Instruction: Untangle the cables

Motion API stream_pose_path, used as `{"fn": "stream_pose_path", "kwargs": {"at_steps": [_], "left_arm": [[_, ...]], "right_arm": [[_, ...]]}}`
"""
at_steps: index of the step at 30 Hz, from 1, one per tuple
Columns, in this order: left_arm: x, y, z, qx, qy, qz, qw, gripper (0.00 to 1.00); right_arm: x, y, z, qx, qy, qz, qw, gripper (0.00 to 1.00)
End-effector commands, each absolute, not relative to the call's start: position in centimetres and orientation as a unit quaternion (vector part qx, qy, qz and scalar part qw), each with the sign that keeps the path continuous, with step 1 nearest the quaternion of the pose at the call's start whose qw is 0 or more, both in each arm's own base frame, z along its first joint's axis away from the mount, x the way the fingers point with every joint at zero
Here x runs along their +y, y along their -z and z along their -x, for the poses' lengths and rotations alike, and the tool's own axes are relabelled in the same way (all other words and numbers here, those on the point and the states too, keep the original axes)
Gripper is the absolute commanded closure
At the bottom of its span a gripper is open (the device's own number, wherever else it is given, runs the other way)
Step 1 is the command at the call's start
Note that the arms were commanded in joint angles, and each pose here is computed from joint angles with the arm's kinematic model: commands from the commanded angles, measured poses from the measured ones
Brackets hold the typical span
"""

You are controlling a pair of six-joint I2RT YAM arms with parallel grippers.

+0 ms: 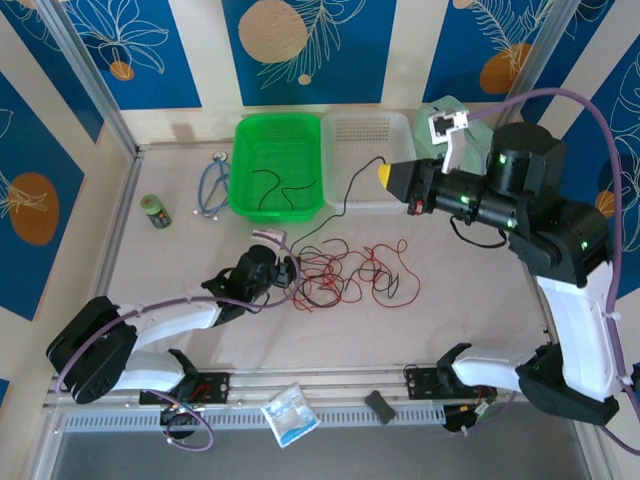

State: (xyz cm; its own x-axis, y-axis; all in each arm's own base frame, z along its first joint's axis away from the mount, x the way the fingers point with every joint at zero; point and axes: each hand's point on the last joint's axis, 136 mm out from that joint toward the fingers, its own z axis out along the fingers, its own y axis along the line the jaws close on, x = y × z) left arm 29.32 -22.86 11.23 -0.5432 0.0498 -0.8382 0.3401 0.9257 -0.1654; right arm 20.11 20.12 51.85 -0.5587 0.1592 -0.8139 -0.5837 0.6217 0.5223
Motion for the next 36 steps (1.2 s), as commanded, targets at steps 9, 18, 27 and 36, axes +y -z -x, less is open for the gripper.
{"fn": "stream_pose_path", "kwargs": {"at_steps": [9, 18, 27, 36], "left_arm": [[-21.7, -7.5, -29.2, 0.894, 0.119, -0.086, 0.424, 0.53], [-20.2, -8.1, -27.9, 0.892, 0.119, -0.081, 0.430, 0.46], [-20.7, -13.5, -26.1, 0.863, 0.183, -0.112, 0.457, 0.14], [-19.1, -19.6, -23.5, 0.847, 0.213, -0.123, 0.471, 0.00]], "right_arm": [[19.1, -58.1, -21.8, 0.733, -0.421, 0.153, 0.512, 1.00], [20.4, -59.8, -25.6, 0.712, -0.471, 0.155, 0.498, 1.00], [22.4, -59.3, -30.3, 0.703, -0.498, 0.170, 0.478, 1.00], [26.4, -58.6, -35.6, 0.672, -0.558, 0.198, 0.443, 1.00]]}}
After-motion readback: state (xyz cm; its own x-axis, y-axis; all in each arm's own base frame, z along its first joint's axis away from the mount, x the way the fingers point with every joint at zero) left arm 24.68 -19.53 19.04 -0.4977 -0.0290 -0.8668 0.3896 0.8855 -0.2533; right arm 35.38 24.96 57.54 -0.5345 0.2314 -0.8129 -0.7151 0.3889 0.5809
